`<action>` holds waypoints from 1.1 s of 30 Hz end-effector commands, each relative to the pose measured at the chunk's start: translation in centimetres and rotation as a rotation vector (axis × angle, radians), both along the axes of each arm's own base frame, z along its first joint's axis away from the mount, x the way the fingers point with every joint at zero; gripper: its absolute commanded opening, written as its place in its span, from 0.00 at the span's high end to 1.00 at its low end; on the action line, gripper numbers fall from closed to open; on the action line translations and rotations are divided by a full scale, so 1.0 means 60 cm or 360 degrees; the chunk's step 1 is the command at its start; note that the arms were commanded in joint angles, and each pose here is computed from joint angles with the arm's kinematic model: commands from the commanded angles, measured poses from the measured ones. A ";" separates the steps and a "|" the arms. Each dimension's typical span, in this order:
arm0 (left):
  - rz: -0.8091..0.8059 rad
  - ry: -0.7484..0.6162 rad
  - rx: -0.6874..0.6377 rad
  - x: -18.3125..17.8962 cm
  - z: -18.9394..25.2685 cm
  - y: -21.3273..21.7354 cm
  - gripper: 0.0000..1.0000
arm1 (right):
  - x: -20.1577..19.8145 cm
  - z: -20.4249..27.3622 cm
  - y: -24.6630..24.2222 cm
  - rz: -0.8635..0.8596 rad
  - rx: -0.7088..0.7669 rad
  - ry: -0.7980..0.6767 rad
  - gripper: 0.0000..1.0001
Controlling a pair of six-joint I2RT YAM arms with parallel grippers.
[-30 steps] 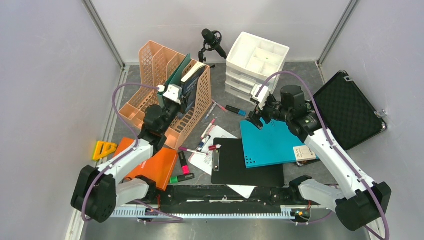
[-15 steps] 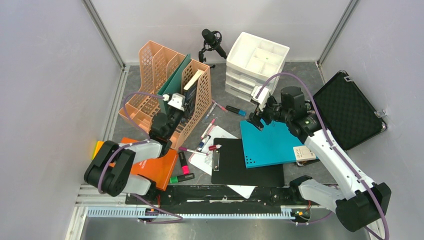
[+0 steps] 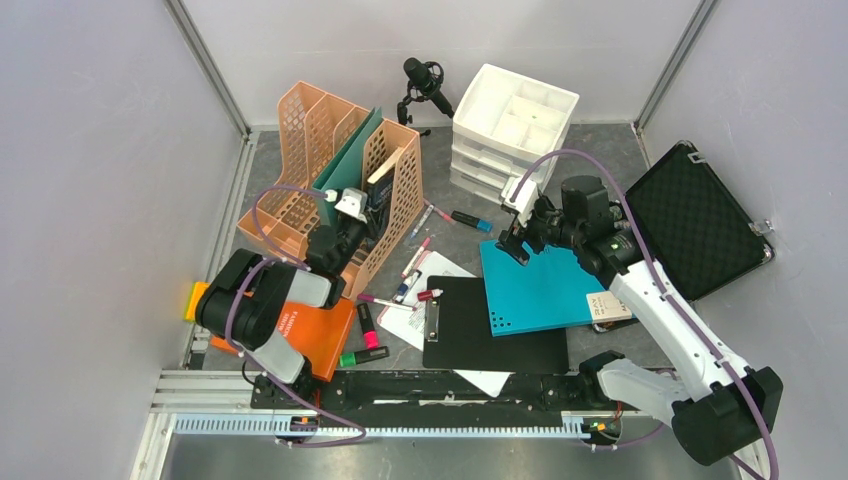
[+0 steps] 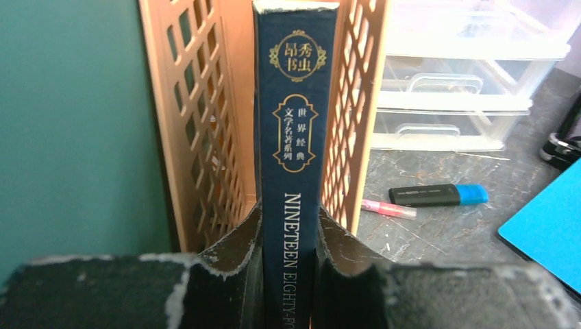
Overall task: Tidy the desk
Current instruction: Place the book in the storage box.
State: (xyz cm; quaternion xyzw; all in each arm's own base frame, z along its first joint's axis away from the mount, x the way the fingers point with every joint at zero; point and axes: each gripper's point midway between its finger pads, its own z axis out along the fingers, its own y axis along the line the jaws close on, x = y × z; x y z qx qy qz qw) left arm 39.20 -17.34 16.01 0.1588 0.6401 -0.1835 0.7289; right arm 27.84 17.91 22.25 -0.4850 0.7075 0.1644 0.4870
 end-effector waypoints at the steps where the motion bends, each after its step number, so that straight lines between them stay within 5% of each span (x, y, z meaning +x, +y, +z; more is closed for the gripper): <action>1: -0.0097 -0.0347 -0.0183 -0.007 0.113 -0.014 0.97 | -0.002 0.001 -0.004 0.0003 -0.0006 -0.0020 0.18; 12: 0.0027 -0.0393 0.0011 -0.014 0.092 0.012 0.43 | -0.005 -0.001 -0.001 0.0016 0.0002 -0.0006 0.18; 19: 0.0008 -0.0465 0.0105 -0.039 0.119 0.018 0.25 | -0.009 -0.004 -0.003 0.0014 0.0001 -0.0006 0.18; 26: -0.0045 -0.0096 0.0397 -0.060 0.126 0.027 0.01 | -0.006 -0.001 0.000 0.0040 -0.0012 -0.0004 0.17; 33: -0.0055 0.0130 0.0728 -0.134 0.145 0.073 0.00 | -0.009 -0.004 0.015 0.0134 0.0007 0.0017 0.16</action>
